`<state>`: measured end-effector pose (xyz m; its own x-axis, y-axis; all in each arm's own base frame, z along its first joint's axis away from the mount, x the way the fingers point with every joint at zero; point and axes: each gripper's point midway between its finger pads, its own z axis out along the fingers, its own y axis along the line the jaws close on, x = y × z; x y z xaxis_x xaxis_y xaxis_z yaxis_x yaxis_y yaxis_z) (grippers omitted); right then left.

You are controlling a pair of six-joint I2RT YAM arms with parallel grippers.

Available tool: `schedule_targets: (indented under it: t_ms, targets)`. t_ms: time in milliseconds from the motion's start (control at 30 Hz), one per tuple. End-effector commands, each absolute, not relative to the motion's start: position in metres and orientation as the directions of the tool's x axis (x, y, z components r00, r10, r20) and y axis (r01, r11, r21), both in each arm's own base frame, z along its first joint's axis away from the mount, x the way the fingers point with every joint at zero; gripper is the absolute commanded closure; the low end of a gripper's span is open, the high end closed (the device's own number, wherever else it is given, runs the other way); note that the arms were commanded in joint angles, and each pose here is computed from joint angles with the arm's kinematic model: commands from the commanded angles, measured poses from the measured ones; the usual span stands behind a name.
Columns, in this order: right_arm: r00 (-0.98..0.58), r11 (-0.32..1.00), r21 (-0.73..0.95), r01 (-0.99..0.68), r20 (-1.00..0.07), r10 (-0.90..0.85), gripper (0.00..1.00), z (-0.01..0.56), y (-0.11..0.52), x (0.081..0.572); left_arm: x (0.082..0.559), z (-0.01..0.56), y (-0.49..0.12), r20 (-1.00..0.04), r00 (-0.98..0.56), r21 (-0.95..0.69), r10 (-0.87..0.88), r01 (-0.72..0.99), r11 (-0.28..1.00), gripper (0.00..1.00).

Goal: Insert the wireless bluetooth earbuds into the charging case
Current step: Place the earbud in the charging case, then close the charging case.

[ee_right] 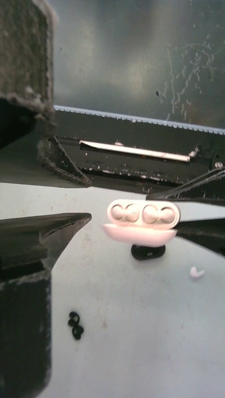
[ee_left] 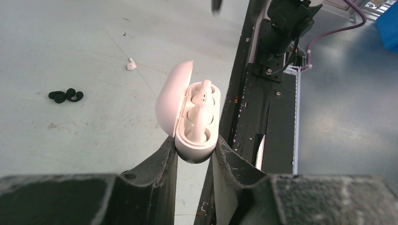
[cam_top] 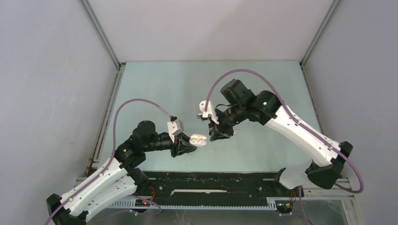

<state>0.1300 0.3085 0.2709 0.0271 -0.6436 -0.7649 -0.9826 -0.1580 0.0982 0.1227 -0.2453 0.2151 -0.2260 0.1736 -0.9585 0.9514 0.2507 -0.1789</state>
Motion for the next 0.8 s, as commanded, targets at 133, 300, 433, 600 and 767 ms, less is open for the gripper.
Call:
schedule_targets:
  t_ms: [133, 300, 433, 600, 767]
  targets:
    - [0.062, 0.032, -0.091, -0.995, -0.859, -0.509, 0.69, 0.318, 0.27, 0.186, 0.124, 0.225, -0.249, -0.97, -0.195, -0.157, 0.148, 0.96, 0.231, 1.0]
    - [0.024, 0.227, -0.092, -0.969, -0.958, -0.285, 0.52, 0.373, 0.252, 0.239, 0.126, 0.224, -0.25, -0.968, -0.2, -0.162, 0.151, 0.959, 0.233, 1.0]
    - [-0.258, 0.14, 0.245, -0.959, -0.963, -0.083, 0.03, 0.366, 0.261, 0.262, 0.126, 0.223, -0.25, -0.967, -0.204, -0.165, 0.153, 0.958, 0.234, 1.0]
    - [-0.357, -0.238, 0.382, -0.893, -0.923, -0.145, 0.19, 0.332, 0.277, 0.226, 0.129, 0.223, -0.247, -0.969, -0.197, -0.154, 0.149, 0.953, 0.259, 1.0]
    - [-0.178, -0.186, 0.242, -0.952, -0.935, -0.306, 0.13, 0.284, 0.302, 0.192, 0.127, 0.223, -0.249, -0.968, -0.201, -0.161, 0.153, 0.957, 0.242, 1.0]
